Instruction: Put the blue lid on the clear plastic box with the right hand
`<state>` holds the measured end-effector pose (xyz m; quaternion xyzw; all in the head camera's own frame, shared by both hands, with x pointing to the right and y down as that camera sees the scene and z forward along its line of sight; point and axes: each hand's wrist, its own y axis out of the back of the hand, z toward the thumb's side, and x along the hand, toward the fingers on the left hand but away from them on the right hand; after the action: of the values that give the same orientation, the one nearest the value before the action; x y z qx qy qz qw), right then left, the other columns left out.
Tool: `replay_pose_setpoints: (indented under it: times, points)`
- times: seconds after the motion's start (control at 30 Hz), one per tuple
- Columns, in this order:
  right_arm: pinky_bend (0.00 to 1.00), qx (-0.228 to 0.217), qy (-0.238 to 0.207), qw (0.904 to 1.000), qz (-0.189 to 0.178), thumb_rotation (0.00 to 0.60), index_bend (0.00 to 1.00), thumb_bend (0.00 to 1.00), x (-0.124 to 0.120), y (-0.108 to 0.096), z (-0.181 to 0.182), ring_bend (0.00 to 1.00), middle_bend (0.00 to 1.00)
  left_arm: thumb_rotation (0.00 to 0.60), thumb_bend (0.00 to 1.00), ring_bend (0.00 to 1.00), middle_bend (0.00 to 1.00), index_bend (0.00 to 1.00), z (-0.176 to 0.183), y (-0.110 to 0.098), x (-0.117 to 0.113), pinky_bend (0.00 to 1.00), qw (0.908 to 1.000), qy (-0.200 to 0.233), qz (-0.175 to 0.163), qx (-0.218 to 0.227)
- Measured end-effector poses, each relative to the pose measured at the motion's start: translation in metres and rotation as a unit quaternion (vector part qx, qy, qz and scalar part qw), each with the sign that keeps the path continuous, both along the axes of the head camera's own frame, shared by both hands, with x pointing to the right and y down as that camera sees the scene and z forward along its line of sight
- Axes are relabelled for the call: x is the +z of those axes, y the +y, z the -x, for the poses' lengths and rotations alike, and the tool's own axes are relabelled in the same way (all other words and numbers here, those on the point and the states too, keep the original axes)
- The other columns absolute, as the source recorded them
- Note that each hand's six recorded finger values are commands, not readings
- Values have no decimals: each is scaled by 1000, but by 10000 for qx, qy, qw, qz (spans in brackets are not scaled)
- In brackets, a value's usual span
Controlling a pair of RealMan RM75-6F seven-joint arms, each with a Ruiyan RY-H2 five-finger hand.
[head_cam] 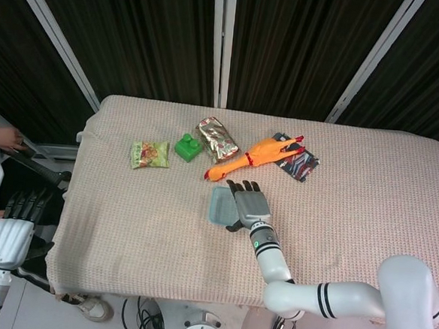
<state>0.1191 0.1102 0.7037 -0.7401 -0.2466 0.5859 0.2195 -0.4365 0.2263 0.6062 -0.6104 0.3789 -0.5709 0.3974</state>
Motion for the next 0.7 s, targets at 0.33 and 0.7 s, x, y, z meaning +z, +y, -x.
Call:
replay_pose_setpoints:
  times: [0.33, 0.7]
  points:
    - [0, -32, 52, 10000, 17, 600, 0, 98, 6, -2, 4, 19, 322, 600, 30, 0, 9, 54, 1, 0, 2, 3, 10000, 8, 24, -17]
    - [0, -134, 140, 9998, 15, 600, 0, 15, 12, 0, 3, 0, 190, 600, 30, 0, 9, 54, 1, 1, 5, 4, 10000, 14, 57, -25]
